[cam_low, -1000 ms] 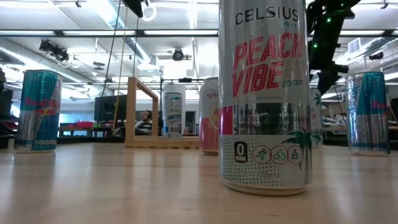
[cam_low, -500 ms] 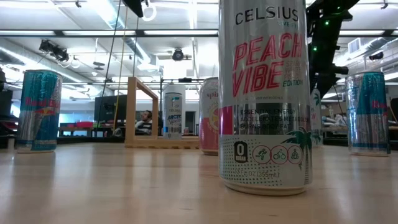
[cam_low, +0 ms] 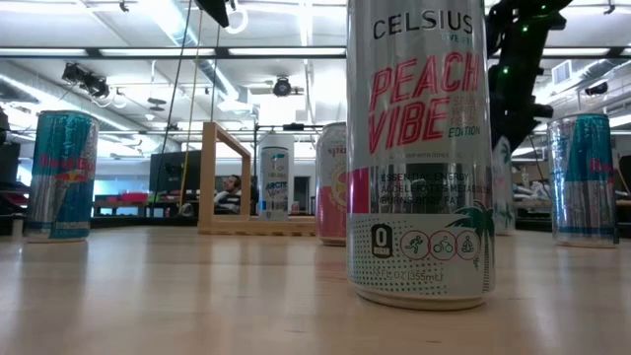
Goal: Place canned beverage on shelf
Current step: Put the top white pink soda can into the shelf
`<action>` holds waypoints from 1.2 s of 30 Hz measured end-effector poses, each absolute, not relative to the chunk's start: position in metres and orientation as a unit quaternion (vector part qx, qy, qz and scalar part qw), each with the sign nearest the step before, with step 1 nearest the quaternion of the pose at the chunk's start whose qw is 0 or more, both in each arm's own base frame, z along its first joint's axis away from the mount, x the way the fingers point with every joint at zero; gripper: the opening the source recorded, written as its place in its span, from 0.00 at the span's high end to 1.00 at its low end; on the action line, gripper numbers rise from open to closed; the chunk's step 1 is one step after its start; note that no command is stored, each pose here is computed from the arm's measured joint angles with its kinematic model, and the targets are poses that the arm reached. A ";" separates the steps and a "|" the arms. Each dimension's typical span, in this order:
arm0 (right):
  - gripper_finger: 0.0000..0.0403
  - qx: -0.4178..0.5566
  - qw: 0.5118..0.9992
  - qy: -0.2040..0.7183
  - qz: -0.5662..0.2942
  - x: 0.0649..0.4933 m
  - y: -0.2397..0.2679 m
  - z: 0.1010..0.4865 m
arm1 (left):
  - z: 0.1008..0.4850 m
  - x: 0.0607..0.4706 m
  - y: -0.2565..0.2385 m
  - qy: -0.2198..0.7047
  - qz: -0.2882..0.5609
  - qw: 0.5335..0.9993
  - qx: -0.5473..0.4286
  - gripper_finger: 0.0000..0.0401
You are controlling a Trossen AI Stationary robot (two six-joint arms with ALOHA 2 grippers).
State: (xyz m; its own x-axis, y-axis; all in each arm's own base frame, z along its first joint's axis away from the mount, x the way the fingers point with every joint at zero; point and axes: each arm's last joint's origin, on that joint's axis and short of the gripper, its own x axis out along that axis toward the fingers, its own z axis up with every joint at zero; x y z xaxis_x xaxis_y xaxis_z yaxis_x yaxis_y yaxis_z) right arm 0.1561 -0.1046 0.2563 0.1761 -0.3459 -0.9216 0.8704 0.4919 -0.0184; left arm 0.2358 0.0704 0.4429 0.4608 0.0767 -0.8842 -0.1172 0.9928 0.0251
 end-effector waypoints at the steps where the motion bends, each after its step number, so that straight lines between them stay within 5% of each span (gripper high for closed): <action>1: 0.37 0.271 0.719 0.482 -0.421 0.156 -0.104 0.257 | 0.443 0.236 0.070 0.516 0.057 0.855 -0.020 0.22; 11: 0.37 0.244 0.719 0.484 -0.434 0.152 -0.099 0.299 | 0.443 0.236 0.071 0.514 0.058 0.856 -0.020 0.22; 27: 0.37 0.167 0.792 0.361 -0.462 0.147 -0.099 0.397 | 0.443 0.236 0.071 0.514 0.058 0.856 -0.020 0.22; 36: 0.37 0.101 0.860 0.281 -0.415 0.170 -0.111 0.417 | 0.443 0.236 0.071 0.513 0.058 0.856 -0.020 0.22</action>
State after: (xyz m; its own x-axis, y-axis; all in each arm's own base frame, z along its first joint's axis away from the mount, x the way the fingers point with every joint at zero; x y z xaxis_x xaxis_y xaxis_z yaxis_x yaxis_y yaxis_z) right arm 0.1704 -0.1109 0.4169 0.4981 -0.6565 -0.5664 0.7697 0.6356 -0.0598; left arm 0.2365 0.0706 0.4433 0.4673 0.0786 -0.8806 -0.1206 0.9924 0.0245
